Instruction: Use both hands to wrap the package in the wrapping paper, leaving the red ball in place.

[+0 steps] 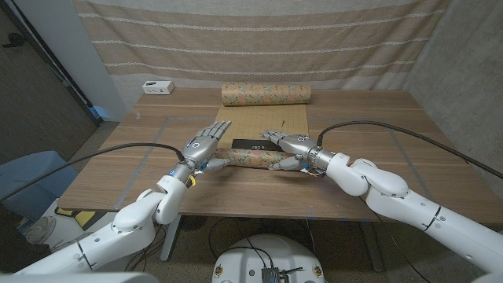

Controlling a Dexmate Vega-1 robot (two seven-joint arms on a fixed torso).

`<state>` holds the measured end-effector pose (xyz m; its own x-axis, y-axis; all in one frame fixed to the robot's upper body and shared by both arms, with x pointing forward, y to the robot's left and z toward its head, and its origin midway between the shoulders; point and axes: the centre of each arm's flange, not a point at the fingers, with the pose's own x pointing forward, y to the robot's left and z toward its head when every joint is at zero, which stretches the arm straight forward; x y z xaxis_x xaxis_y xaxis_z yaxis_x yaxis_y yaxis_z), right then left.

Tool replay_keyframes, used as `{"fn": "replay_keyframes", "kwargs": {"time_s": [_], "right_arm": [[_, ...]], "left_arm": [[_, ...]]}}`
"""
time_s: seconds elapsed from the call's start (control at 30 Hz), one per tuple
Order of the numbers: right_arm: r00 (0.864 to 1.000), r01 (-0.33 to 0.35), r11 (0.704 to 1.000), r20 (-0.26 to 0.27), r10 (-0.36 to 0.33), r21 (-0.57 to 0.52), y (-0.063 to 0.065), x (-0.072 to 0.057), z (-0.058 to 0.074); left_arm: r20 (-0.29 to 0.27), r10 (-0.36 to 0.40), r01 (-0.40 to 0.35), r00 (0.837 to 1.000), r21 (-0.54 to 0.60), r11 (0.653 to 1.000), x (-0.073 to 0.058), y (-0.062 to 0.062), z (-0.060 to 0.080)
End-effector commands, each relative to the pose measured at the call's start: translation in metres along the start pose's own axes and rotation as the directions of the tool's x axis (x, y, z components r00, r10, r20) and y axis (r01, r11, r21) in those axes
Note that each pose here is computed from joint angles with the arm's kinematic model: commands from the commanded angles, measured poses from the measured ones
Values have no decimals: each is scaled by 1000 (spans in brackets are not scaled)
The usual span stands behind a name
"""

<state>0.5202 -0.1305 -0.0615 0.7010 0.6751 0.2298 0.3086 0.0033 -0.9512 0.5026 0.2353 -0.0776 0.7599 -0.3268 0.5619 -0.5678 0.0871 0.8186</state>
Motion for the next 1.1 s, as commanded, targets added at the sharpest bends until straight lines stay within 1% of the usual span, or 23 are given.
{"fn": "replay_keyframes", "kwargs": {"time_s": [0.03, 0.23, 0.3, 0.33, 0.5, 0.7, 0.87, 0.97, 1.1], "right_arm": [[999, -28, 999, 14, 29, -36, -2, 18, 0], [999, -44, 998, 1, 44, -53, -5, 28, -5], [999, -46, 997, -2, 46, -57, -5, 29, -6], [998, -56, 996, -12, 55, -66, -5, 31, -8], [996, -85, 994, -40, 83, -68, -4, 31, -15], [991, -124, 990, -59, 120, -63, -3, 32, -19], [982, -179, 982, -65, 175, -64, 0, 36, -22], [980, -192, 979, -66, 188, -62, 1, 37, -23], [980, -193, 980, -62, 189, -56, 2, 38, -25]], "left_arm": [[18, -76, 76, 997, 16, 997, 13, -4, -5], [54, -108, 105, 993, 52, 993, 25, -1, -5], [60, -112, 109, 992, 57, 992, 27, 0, -5], [72, -120, 116, 990, 61, 991, 31, 1, -5], [119, -143, 137, 983, 55, 989, 41, 3, -2], [175, -186, 181, 967, 49, 982, 54, 3, 5], [194, -239, 232, 952, 57, 971, 61, -1, 8], [197, -252, 244, 948, 63, 968, 64, -2, 10], [194, -254, 246, 947, 67, 967, 66, -2, 10]]}}
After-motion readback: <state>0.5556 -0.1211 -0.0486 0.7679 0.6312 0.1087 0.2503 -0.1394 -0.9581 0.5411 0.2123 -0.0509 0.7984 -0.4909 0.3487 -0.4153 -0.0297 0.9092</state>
